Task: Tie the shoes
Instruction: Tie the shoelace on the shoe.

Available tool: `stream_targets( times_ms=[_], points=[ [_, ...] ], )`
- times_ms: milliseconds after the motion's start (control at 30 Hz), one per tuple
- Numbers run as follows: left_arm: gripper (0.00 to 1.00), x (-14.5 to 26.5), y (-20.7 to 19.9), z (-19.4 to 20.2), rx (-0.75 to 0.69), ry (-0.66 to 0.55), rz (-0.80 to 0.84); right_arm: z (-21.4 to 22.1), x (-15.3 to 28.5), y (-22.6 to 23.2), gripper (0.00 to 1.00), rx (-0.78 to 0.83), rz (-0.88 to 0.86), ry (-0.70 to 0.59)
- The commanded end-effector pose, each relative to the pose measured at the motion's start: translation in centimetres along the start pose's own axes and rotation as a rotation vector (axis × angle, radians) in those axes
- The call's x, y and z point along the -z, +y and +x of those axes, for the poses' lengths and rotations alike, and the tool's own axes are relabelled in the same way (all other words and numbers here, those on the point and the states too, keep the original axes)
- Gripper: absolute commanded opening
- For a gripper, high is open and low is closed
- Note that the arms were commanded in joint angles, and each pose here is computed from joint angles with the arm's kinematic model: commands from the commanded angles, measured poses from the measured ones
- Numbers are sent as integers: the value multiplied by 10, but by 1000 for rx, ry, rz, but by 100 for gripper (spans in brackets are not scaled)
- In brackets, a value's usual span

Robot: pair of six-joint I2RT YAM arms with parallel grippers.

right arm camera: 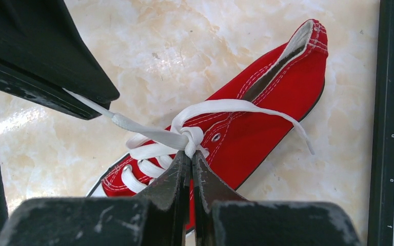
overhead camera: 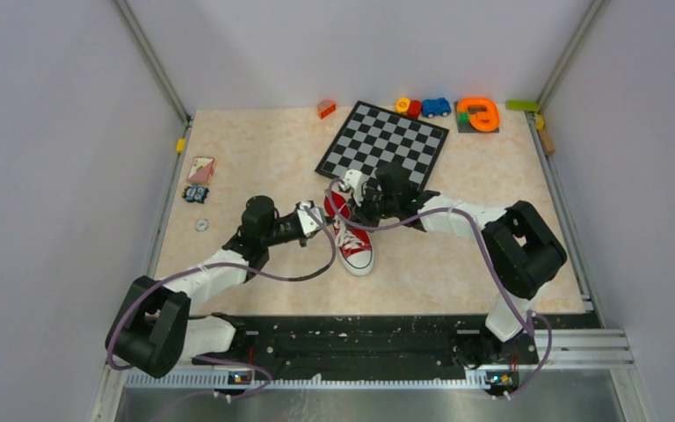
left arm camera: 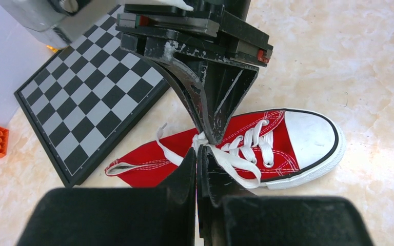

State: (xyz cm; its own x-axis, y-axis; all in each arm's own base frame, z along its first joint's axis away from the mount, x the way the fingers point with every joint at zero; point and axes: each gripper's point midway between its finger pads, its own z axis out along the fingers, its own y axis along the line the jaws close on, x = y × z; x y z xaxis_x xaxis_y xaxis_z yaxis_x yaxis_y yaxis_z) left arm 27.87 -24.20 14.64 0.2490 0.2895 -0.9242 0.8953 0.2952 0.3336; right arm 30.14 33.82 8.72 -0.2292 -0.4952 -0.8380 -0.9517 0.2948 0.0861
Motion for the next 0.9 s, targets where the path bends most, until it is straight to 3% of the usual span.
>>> stream_targets(
  times_ms=[0, 867],
  points=[
    [0, 5, 6, -18, -26, -36, -33, -21, 3, -10, 0, 36, 20, -46],
    [0, 21, 30, -47, -32, -39, -157, -18, 1, -8, 0, 29, 6, -40]
  ],
)
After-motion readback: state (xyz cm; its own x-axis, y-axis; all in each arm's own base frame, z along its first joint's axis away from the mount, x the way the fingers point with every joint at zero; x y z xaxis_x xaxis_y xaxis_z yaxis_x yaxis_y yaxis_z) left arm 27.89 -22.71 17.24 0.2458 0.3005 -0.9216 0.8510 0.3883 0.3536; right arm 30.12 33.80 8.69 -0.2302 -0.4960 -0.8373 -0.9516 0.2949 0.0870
